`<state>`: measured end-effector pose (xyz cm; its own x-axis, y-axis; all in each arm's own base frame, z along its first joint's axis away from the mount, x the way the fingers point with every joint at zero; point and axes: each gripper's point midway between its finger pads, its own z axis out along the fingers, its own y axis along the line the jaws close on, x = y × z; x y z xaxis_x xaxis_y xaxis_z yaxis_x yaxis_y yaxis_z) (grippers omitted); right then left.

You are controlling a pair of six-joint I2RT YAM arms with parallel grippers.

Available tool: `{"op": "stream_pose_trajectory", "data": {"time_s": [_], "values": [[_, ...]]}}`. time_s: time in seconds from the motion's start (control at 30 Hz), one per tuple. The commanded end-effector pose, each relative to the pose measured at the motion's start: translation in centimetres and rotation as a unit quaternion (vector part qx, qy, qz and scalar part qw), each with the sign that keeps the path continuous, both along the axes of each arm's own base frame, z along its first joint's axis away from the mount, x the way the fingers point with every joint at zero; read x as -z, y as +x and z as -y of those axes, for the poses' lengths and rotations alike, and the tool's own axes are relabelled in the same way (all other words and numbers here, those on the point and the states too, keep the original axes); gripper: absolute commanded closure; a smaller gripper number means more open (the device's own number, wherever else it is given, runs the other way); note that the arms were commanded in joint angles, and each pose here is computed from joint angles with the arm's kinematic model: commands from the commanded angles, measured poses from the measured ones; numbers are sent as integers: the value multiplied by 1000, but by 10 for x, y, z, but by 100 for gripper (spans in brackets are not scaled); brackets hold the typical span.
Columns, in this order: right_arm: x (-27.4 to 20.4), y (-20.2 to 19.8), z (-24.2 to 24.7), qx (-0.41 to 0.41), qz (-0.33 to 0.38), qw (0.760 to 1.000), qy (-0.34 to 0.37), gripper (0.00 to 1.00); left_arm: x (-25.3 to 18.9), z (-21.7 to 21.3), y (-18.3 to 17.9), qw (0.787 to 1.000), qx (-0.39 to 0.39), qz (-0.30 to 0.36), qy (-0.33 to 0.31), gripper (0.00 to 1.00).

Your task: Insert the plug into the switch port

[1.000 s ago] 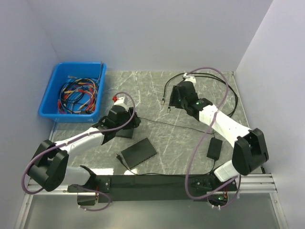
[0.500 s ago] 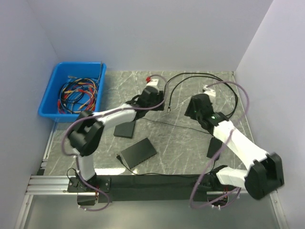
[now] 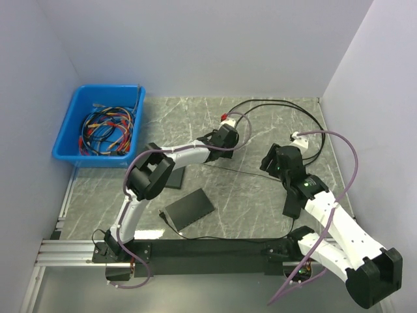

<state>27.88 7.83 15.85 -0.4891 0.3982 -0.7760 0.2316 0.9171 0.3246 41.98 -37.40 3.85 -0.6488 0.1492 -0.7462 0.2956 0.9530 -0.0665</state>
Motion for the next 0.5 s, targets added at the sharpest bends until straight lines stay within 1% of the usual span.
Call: {"op": "stream_pose_trajectory", "data": {"time_s": [0.0, 0.27, 0.4, 0.47], "values": [[-3, 5, -9, -18, 15, 1000, 17, 34, -9, 15, 5, 1000, -1, 19, 5, 45], [2, 1, -12, -29, 16, 999, 24, 34, -12, 23, 0, 999, 1, 31, 11, 46], [-1, 1, -12, -30, 21, 999, 26, 34, -1, 24, 4, 999, -3, 26, 28, 47], [0, 0, -13, -31, 21, 999, 27, 34, -1, 26, 6, 999, 0, 27, 28, 50]]}}
